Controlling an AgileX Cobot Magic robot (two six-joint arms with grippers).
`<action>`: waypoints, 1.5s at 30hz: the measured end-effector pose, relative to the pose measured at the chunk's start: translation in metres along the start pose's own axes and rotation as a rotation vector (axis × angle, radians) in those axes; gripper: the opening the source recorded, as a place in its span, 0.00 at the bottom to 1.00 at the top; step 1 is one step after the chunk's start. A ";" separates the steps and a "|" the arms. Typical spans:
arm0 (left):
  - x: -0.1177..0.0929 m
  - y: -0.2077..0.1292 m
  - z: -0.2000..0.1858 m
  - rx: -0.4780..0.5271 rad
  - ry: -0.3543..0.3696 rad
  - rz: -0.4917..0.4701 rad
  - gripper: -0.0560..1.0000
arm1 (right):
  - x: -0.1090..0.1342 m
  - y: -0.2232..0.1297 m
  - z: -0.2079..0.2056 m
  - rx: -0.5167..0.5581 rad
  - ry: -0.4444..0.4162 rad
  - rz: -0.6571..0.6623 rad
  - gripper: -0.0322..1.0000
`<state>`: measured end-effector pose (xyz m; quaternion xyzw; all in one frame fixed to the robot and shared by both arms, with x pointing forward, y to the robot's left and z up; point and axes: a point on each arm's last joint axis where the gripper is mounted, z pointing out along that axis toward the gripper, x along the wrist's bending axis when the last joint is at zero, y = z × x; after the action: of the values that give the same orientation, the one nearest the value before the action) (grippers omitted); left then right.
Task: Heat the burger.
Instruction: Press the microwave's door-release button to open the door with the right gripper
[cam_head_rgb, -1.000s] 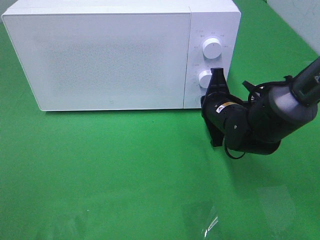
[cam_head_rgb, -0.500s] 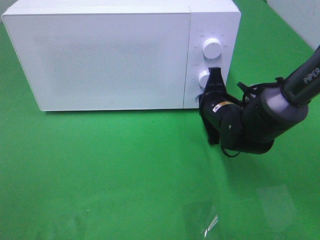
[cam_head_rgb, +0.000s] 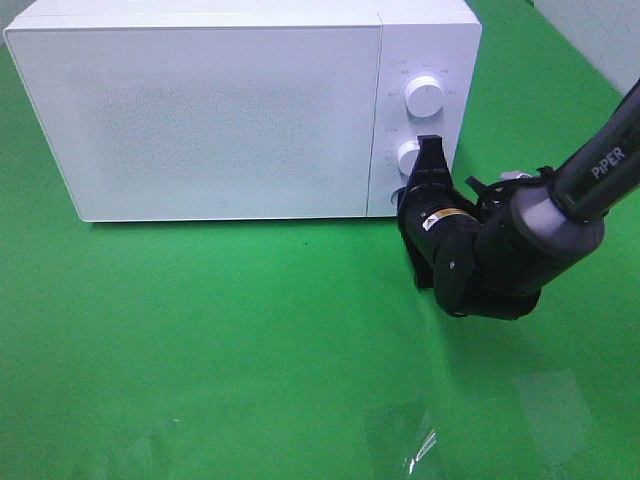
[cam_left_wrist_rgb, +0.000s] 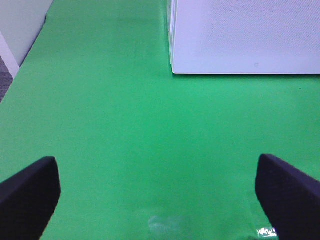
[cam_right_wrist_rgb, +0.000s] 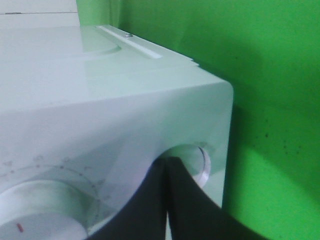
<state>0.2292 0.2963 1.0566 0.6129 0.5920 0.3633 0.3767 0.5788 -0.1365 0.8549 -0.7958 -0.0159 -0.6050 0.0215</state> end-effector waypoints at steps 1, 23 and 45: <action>0.000 0.000 0.000 0.000 0.000 0.000 0.98 | 0.001 -0.001 0.001 0.000 -0.001 0.005 0.04; 0.000 0.000 0.000 0.000 0.001 0.000 0.98 | 0.002 -0.004 0.017 -0.006 -0.071 -0.025 0.04; 0.000 0.000 0.000 0.000 0.001 0.000 0.98 | 0.002 -0.004 0.017 0.002 -0.071 -0.033 0.04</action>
<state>0.2292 0.2963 1.0566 0.6129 0.5920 0.3636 0.3764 0.5950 -0.1318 0.8520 -0.8164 -0.0305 -0.5766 0.0120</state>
